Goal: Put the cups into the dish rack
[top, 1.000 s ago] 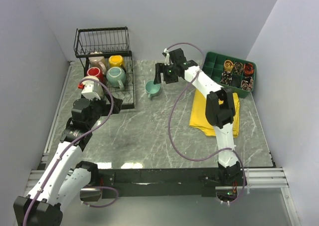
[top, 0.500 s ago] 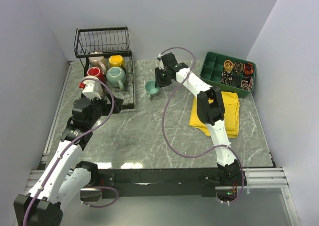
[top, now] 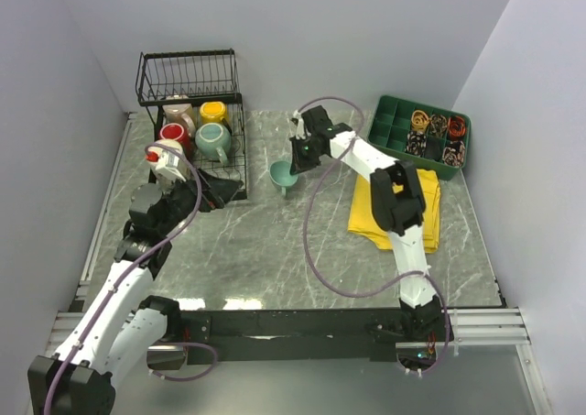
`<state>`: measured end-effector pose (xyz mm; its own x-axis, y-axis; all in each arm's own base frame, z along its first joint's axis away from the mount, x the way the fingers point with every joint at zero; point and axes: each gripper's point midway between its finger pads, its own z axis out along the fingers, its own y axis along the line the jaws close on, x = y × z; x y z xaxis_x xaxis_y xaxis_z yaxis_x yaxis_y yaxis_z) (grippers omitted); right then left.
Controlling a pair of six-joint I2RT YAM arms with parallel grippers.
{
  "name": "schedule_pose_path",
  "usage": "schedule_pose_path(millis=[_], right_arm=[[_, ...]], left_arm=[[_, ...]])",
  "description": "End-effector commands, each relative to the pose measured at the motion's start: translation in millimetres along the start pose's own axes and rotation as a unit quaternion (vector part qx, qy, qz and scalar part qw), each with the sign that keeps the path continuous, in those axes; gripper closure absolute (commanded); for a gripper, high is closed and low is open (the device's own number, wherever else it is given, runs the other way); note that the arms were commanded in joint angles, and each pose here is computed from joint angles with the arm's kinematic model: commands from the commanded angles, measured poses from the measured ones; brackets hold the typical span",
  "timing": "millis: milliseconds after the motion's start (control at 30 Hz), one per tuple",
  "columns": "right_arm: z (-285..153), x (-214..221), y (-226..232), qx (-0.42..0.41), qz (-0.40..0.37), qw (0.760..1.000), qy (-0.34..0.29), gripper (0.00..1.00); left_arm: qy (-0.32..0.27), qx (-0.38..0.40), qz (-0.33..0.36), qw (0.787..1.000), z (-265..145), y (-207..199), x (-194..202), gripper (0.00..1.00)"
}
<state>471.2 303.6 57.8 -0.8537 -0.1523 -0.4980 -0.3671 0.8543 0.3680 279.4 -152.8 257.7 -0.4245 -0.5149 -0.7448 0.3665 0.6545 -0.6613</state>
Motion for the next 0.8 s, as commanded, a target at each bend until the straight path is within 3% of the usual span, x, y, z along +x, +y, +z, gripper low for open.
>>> schedule_pose_path(millis=[0,100,300,400,533,600,633,767], right_arm=[[-114.7,-48.8,45.6,-0.092,-0.034,0.989,-0.113,1.0],[-175.0,-58.6,57.1,-0.151,-0.044,0.973,-0.166,1.0],[-268.7,-62.5,92.4,-0.262,-0.077,0.933,-0.234,1.0],[-306.1,-57.9,117.4,-0.323,-0.094,0.907,-0.255,1.0],[-359.7,-47.6,157.0,-0.428,-0.125,0.848,-0.285,1.0],[-366.3,-38.3,161.9,-0.459,-0.118,0.834,-0.283,1.0],[-383.0,-36.3,171.3,-0.489,-0.119,0.813,-0.293,1.0],[-394.2,-25.0,176.3,-0.533,-0.094,0.789,-0.291,1.0]], left_arm=[[0.022,0.151,-0.101,0.983,-7.6,-59.3,0.1,0.04],[0.03,0.217,-0.144,0.965,-14.4,-79.8,-0.8,0.03],[0.051,0.31,-0.16,0.936,-20.3,-121.7,-9.2,0.02],[0.074,0.352,-0.154,0.92,-15.6,-154.7,-9.2,0.02],[0.078,0.406,-0.144,0.899,-11.8,-197.6,-11.3,0.01],[0.07,0.424,-0.14,0.892,-8.6,-213.9,-15.0,0.01],[0.065,0.43,-0.138,0.89,-8.7,-218.8,-16.7,0.01],[0.052,0.432,-0.127,0.891,0.9,-230.7,-21.1,0.01]])
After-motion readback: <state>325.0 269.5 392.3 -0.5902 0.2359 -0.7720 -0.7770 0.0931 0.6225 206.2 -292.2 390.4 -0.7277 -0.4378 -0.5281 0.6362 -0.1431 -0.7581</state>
